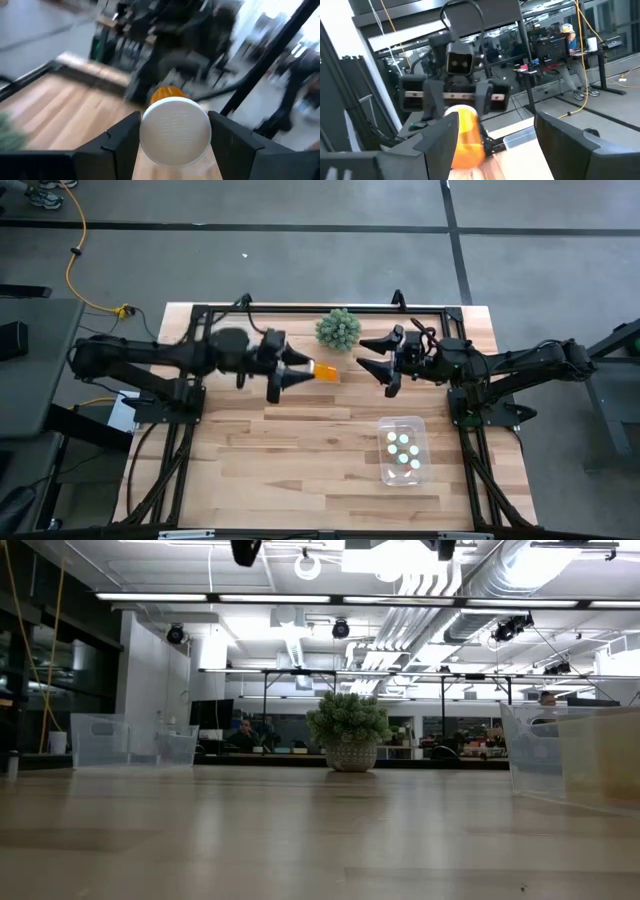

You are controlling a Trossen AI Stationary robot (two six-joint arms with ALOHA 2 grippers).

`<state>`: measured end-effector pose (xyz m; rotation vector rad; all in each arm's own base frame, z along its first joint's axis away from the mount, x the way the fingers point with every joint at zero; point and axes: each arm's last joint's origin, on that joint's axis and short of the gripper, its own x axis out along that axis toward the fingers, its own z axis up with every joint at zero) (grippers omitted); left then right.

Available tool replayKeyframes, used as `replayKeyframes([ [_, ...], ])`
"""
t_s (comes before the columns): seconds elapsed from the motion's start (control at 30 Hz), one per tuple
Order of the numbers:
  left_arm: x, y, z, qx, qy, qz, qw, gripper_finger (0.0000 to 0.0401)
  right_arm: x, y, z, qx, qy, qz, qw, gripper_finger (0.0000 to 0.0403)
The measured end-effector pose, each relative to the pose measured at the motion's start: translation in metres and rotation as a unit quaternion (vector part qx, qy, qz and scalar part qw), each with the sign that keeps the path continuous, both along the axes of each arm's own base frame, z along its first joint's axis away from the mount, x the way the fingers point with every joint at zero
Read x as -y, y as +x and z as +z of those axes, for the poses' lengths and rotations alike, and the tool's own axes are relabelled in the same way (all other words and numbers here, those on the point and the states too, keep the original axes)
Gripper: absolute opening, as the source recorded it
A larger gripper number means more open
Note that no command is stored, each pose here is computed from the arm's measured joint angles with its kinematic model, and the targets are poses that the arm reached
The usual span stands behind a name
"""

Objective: Pick and place medicine bottles into bin by pill shape (circle, oval)
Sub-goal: Put the orange capsule bottle into the left transparent bin

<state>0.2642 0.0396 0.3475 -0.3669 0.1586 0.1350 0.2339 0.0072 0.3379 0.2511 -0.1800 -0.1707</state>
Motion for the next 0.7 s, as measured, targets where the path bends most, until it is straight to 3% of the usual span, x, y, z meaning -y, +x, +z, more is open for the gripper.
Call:
replayKeyframes([
  [0.2,0.016,0.005,-0.020,0.064,-0.016,0.015,0.998,0.0197,-0.001,0.000,0.000,-0.002,0.002,0.011,1.000,0.0252],
  [0.6,0.018,0.005,-0.022,0.065,-0.012,0.024,0.998,0.0197,-0.001,0.000,-0.001,-0.007,0.002,0.011,1.000,0.0252],
  [0.7,0.020,0.005,-0.021,0.058,0.061,-0.007,0.996,0.0197,-0.001,0.000,-0.002,-0.007,0.002,0.010,1.000,0.0252],
])
